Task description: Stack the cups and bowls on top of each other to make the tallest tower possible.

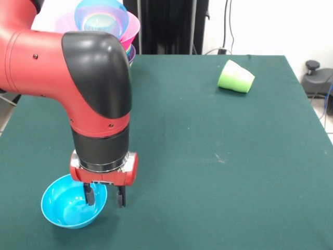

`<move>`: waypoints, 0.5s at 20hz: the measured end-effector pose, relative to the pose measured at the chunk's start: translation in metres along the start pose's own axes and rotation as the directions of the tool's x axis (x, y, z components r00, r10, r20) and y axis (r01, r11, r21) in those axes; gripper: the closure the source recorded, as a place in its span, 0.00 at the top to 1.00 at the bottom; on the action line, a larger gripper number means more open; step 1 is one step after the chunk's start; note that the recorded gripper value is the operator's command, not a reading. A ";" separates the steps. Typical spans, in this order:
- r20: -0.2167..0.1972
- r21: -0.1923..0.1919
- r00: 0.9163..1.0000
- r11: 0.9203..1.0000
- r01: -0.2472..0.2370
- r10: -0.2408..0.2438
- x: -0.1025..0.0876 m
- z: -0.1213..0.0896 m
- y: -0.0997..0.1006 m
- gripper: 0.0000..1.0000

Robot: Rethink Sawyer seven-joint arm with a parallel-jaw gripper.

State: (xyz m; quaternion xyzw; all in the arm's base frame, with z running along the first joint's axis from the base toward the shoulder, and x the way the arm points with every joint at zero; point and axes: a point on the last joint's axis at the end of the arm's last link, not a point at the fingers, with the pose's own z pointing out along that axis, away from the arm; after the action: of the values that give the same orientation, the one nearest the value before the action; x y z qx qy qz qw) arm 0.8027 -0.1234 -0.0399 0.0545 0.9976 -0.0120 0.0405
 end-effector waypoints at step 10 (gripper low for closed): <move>0.032 0.013 0.999 1.000 -0.004 0.003 -0.010 -0.011 -0.006 0.00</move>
State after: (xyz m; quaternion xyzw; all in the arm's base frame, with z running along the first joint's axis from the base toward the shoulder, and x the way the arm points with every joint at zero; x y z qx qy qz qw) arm 0.8114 -0.1305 -0.0276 0.0563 0.9967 -0.0191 0.0562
